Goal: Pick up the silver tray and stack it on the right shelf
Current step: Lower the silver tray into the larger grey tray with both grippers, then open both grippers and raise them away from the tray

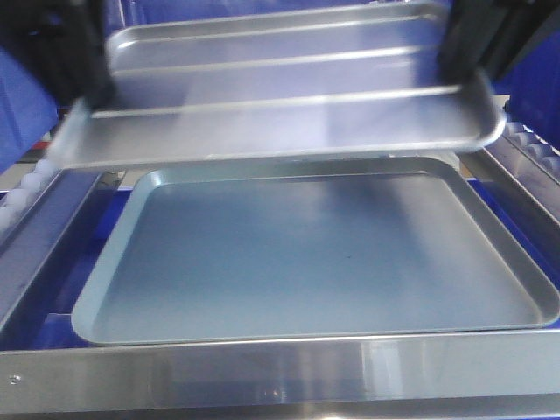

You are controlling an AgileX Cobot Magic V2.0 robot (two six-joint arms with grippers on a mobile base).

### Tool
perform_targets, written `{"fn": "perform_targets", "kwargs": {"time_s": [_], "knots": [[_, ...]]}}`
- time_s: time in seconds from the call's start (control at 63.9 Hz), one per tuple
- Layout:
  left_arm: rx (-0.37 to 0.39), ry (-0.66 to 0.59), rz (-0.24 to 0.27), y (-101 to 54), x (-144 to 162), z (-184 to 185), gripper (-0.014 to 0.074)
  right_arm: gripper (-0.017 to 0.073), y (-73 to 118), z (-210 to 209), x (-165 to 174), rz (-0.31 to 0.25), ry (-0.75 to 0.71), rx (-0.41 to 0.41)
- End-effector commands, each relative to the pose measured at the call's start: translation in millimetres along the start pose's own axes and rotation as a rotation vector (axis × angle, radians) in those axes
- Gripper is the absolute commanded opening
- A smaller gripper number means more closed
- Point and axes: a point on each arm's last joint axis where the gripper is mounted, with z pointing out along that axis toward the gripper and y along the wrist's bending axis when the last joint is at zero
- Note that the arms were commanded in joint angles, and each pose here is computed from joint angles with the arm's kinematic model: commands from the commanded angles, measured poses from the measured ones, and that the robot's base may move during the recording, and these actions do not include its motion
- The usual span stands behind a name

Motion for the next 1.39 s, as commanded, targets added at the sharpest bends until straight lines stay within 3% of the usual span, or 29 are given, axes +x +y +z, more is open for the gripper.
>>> {"fn": "perform_targets", "kwargs": {"time_s": [0.0,0.219,0.548,0.658,0.736,0.877,0.955,1.049,1.127,1.205,1.378], "knots": [[0.010,-0.073,0.038,-5.5,-17.0,-10.2,-0.0093,0.0058,-10.2,-18.6,-21.3,-0.032,-0.106,-0.034],[-0.013,-0.025,0.057,-21.1,-28.9,29.4,-0.0093,0.0058,-30.0,12.8,-34.3,-0.097,-0.041,0.033],[-0.066,0.015,0.122,-33.6,-32.4,94.7,-0.0093,0.0058,-22.2,88.3,-41.2,-0.140,0.034,0.063],[-0.070,0.014,0.107,-30.3,-35.7,109.8,-0.0083,0.0058,-21.6,107.6,-39.2,-0.152,0.066,0.077],[-0.060,0.025,0.075,-25.8,-38.1,119.1,-0.0031,0.0059,-21.2,118.2,-37.2,-0.159,0.089,0.084],[-0.030,0.042,0.013,-18.1,-41.6,126.3,0.0188,0.0066,-20.8,127.2,-36.3,-0.170,0.098,0.088],[-0.028,0.040,0.014,-17.5,-42.2,126.4,0.0336,0.0121,-19.9,126.4,-38.0,-0.170,0.079,0.079],[-0.028,0.040,0.016,-17.5,-42.2,126.4,0.0432,0.0266,-19.3,125.8,-39.2,-0.170,0.067,0.073],[-0.029,0.042,0.015,-17.2,-42.1,125.6,0.0444,0.0431,-19.5,125.7,-38.8,-0.170,0.072,0.076],[-0.026,0.038,0.013,-17.0,-42.4,122.4,0.0444,0.0540,-20.1,125.2,-38.0,-0.170,0.081,0.081],[-0.017,0.012,0.002,-13.7,-44.4,100.0,0.0443,0.0573,-22.1,117.7,-36.8,-0.166,0.098,0.094]]}}
